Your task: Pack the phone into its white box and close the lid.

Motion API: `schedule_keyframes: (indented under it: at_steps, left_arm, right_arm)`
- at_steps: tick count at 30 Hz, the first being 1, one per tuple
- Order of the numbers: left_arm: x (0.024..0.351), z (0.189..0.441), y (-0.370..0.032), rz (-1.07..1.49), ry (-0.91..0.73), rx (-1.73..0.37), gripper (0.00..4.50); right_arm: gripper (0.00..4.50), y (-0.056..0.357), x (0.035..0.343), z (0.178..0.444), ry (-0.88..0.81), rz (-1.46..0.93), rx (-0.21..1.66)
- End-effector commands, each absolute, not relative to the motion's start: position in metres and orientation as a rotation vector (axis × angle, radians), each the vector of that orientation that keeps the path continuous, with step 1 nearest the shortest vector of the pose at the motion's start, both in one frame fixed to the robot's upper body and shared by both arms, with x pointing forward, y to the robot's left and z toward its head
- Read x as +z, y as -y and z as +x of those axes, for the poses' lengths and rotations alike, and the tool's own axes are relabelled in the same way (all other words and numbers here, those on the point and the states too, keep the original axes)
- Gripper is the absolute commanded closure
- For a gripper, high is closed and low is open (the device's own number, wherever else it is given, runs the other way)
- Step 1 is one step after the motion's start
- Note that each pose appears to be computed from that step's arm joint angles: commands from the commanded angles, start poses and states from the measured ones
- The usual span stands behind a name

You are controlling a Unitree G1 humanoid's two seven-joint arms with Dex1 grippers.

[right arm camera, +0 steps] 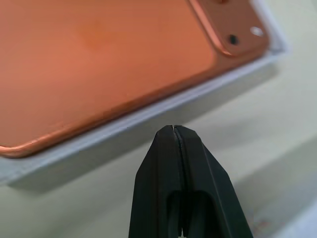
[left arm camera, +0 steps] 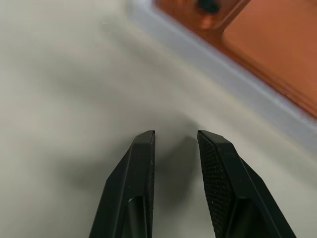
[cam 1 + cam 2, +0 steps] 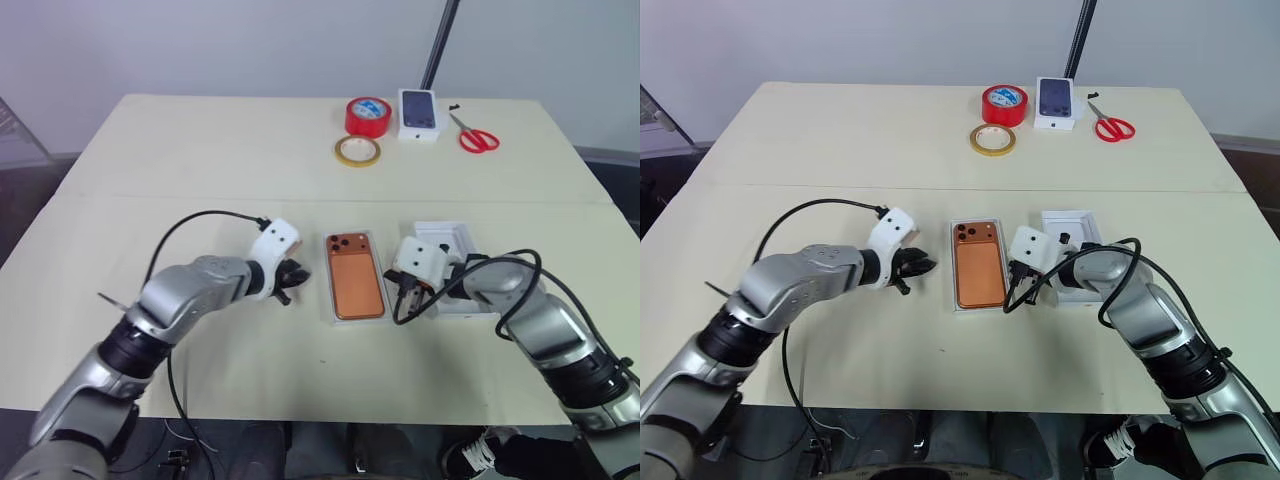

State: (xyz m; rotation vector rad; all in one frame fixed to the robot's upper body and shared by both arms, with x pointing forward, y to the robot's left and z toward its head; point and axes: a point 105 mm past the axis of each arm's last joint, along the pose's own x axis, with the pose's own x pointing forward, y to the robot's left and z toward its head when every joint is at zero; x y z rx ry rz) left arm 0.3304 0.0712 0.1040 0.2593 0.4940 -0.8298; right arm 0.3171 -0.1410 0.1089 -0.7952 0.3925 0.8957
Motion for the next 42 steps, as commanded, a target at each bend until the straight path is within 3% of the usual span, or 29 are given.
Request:
schedule_keyframes:
  at_steps: [1,12,19,34,41,42]
  left_arm:
    - [0.104,0.331,-0.049,0.286,-0.480,-0.906,3.07]
    - [0.112,0.314,0.023,0.259,-0.472,-1.173,3.07]
    - [0.108,0.300,0.045,0.264,-0.492,-1.263,3.07]
    - [0.106,0.293,0.042,0.254,-0.524,-1.293,3.07]
    - [0.107,0.301,0.026,0.229,-0.521,-1.231,3.07]
    - [0.109,0.304,0.020,0.223,-0.511,-1.216,3.12]
  right_arm:
    - [4.50,0.133,0.120,0.314,-0.340,-0.821,0.909]
    - [4.50,0.154,0.120,0.288,-0.413,-0.859,0.878]
    - [4.50,0.184,0.114,0.272,-0.499,-0.852,0.789]
    - [4.50,0.214,0.118,0.268,-0.543,-0.844,0.674]
    - [4.50,0.224,0.130,0.265,-0.566,-0.813,0.671]
    - [4.25,0.225,0.134,0.263,-0.571,-0.788,0.674]
